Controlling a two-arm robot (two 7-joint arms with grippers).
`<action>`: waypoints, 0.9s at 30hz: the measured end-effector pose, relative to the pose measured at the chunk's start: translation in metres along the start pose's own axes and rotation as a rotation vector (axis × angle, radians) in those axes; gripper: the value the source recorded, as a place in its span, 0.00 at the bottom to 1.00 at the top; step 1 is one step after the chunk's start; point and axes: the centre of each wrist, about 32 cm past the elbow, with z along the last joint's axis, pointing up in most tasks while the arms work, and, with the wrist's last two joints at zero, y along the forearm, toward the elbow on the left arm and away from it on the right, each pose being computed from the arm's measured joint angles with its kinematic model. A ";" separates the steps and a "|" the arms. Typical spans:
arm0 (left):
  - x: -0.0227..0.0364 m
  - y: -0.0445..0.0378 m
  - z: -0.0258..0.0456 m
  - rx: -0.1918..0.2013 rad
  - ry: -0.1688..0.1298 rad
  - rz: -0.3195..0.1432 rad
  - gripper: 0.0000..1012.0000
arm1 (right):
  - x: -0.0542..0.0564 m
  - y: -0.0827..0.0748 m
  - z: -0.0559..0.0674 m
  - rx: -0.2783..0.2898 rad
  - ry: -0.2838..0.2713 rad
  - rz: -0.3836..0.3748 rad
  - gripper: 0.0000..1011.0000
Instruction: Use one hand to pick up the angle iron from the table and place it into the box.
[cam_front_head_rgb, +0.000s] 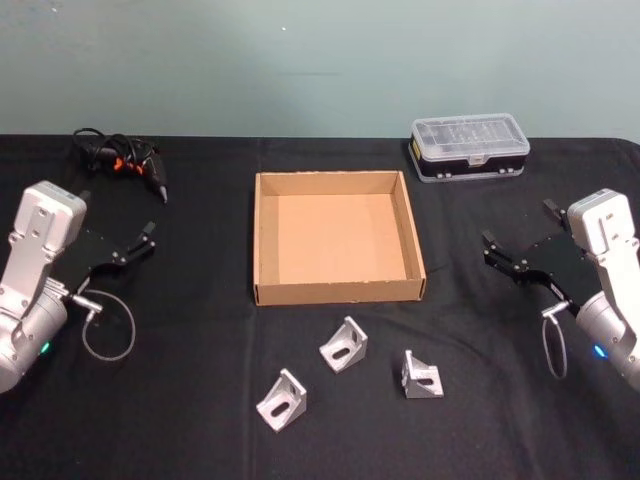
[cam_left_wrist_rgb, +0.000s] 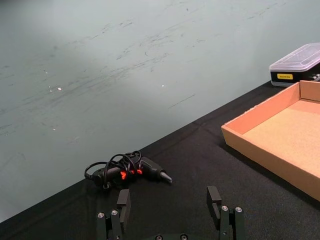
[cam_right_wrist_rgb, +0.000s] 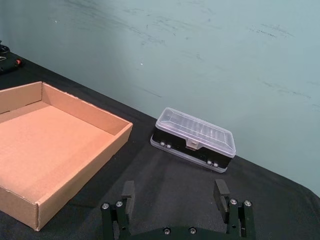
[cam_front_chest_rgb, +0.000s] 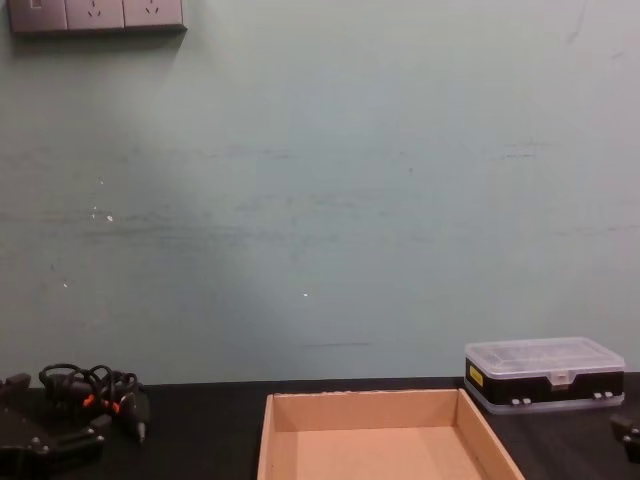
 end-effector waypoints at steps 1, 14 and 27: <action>0.0000 0.0000 0.0000 0.000 0.000 0.000 0.99 | 0.000 0.000 0.000 0.000 0.000 0.000 0.99; 0.0000 0.0000 0.0000 0.000 0.000 0.000 0.99 | 0.000 0.000 0.000 0.000 0.000 0.000 0.99; 0.0000 0.0000 0.0000 0.000 0.000 0.000 0.99 | 0.000 0.000 0.000 0.000 0.000 0.000 0.99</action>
